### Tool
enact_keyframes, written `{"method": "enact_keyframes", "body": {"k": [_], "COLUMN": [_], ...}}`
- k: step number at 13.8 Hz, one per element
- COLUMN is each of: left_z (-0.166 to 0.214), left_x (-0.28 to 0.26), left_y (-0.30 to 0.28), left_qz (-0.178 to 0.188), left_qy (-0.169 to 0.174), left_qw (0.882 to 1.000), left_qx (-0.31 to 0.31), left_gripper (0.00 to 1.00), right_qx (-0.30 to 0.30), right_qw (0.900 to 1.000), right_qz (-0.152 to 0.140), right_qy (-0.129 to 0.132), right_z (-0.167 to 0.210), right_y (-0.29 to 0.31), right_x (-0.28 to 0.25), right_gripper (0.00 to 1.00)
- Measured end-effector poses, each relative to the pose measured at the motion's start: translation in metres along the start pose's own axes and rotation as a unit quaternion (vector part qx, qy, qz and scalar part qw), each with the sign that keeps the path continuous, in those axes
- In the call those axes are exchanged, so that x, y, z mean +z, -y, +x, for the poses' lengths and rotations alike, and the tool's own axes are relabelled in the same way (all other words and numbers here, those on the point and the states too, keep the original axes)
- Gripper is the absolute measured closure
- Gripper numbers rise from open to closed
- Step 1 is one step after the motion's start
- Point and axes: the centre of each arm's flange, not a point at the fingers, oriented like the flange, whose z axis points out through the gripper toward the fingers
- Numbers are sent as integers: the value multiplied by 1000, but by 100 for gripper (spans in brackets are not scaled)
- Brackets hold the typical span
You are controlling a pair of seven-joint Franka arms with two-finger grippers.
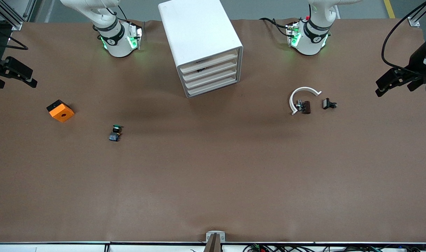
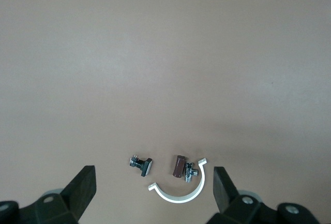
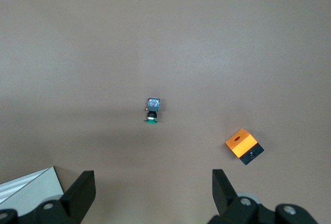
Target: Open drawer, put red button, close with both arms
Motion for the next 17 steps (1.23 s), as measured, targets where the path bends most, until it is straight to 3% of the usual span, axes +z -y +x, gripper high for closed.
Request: {"method": "enact_keyframes", "body": {"k": [12,17], "left_z": [-9,-11], "left_x": [-9,-7], "left_y": [3,-1], "left_qz": [2,4], "left_qy": [5,11], "left_qw": [1000,1000], "left_qx": [-1,3], "left_gripper": [0,0], "right_qx": [0,1], "right_qw": [1000,1000], "right_qz": [-1,-25], "right_qy": [-3,-1], "right_z": [0,0], "right_y": [0,-5], "right_x": [-2,-2], "right_gripper": [0,0]}}
